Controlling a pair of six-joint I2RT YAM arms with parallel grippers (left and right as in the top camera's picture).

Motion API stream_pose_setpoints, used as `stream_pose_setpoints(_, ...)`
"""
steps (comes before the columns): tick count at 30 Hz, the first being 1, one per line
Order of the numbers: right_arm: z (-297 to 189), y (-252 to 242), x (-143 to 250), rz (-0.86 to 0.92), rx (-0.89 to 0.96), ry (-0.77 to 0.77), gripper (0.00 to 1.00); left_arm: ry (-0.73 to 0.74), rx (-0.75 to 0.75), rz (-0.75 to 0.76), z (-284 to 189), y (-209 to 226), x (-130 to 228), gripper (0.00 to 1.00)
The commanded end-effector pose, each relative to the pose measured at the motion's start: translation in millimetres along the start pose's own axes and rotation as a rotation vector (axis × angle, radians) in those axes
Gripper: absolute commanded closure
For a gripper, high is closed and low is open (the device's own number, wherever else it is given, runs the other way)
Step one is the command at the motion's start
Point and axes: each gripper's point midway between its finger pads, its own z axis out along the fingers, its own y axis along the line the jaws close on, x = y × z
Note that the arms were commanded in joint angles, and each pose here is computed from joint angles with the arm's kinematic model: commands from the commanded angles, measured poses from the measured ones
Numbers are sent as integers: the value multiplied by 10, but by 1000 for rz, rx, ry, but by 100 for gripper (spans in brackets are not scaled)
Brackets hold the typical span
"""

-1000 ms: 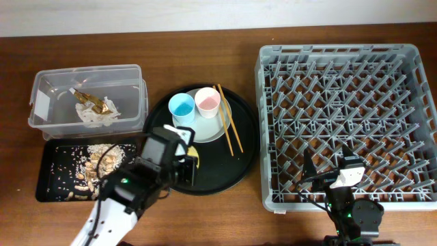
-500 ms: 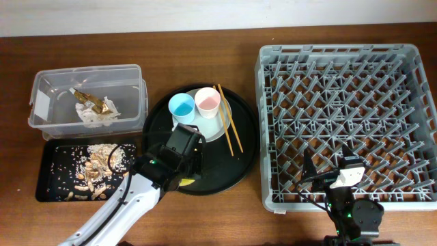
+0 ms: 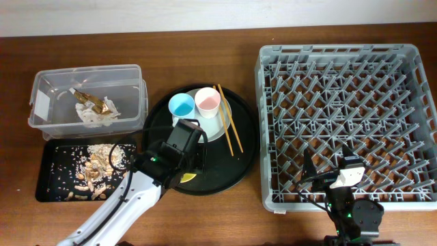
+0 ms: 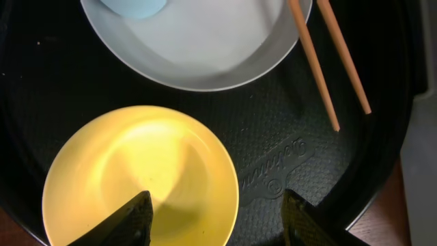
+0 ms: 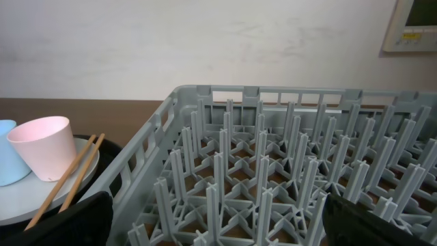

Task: Sort waste into correct bins and load items into the dishwasher rack
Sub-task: 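Carry the emptied yellow bowl back and set it on the round tray, then retract the left gripper over the black tray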

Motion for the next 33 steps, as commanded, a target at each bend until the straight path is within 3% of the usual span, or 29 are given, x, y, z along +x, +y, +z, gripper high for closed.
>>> stream_pose_setpoints(1,0,7,25,-2,-7,5,2,-22,-4,5,-35,-26,-93,39)
stream_pose_setpoints(10,0,7,26,-3,-7,5,2,-45,-4,21,-109,-48,-199,30)
stream_pose_setpoints(13,0,7,26,-3,-7,5,2,-83,-2,-6,-337,-45,-468,28)
stream_pose_setpoints(16,0,7,26,-3,-7,5,2,-149,-14,-67,-636,84,-828,16)
stream_pose_setpoints(21,0,7,26,-2,-7,5,2,-257,-73,-208,-870,587,-1234,6)
stream_pose_setpoints(23,0,7,26,-2,-7,5,2,-281,-148,-294,-913,990,-1284,1)
stream_pose_setpoints(28,0,7,26,-2,-7,5,2,-308,-278,-501,-1085,1877,-1218,1)
stream_pose_setpoints(33,0,7,26,-3,-7,5,2,-273,-279,-542,-1087,1992,-1106,1)
